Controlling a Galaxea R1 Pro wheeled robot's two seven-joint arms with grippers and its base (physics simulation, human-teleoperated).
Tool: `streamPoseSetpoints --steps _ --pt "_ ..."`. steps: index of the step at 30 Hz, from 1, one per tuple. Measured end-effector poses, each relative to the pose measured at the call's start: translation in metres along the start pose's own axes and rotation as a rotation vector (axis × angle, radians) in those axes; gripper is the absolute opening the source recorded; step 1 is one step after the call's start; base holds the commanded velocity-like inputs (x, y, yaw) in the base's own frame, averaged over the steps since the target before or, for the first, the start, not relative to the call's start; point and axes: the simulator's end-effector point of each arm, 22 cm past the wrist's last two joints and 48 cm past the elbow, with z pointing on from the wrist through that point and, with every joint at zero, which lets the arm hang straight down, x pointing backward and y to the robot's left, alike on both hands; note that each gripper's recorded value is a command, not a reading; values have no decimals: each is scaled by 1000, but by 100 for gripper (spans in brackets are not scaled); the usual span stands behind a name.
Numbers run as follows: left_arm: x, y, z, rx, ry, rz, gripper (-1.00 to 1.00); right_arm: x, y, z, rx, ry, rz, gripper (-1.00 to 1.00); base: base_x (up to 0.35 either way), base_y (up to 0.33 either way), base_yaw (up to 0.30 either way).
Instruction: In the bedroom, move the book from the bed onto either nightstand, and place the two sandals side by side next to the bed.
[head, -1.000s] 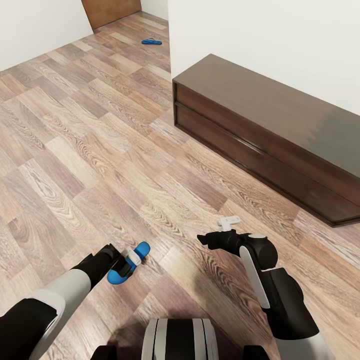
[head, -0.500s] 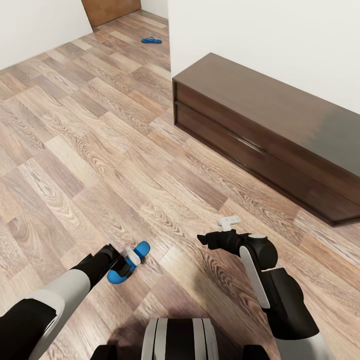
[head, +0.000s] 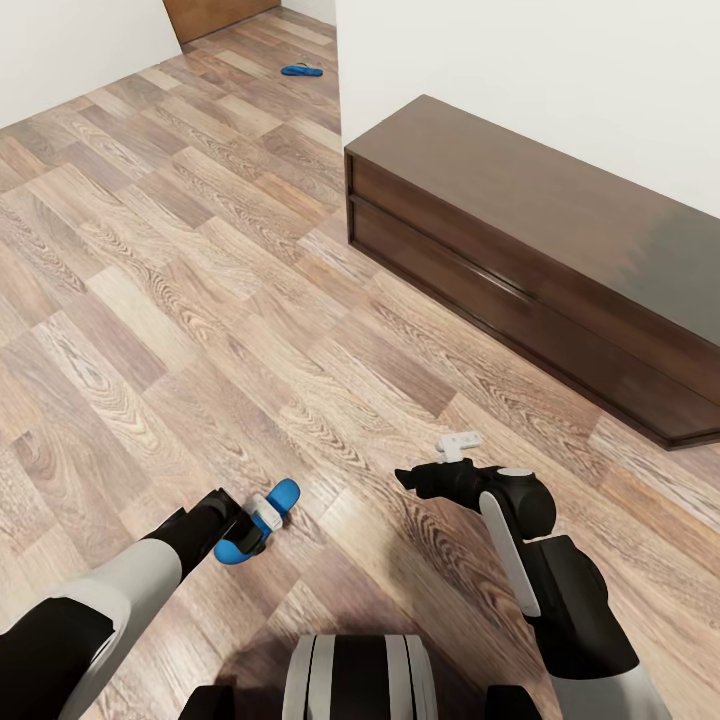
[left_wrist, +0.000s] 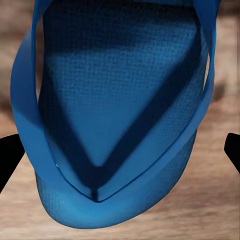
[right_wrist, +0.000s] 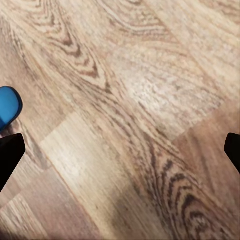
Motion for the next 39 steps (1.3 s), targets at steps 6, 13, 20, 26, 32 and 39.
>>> streamPoseSetpoints --steps 6,13,20,26,32,39 --pt "0 0 0 -2 0 1 100 0 0 0 0 0 0 100 0 0 0" --pt "1 2 0 -7 2 0 100 0 0 0 1 0 0 100 0 0 0" --pt "2 2 0 -8 4 -2 100 0 0 0 1 0 0 100 0 0 0" --pt "5 6 0 -14 5 -9 100 0 0 0 1 0 0 100 0 0 0" --pt "5 5 1 -14 5 -9 100 0 0 0 1 0 0 100 0 0 0" --pt "4 7 0 -13 6 -16 -100 0 0 0 1 0 0 100 0 0 0"
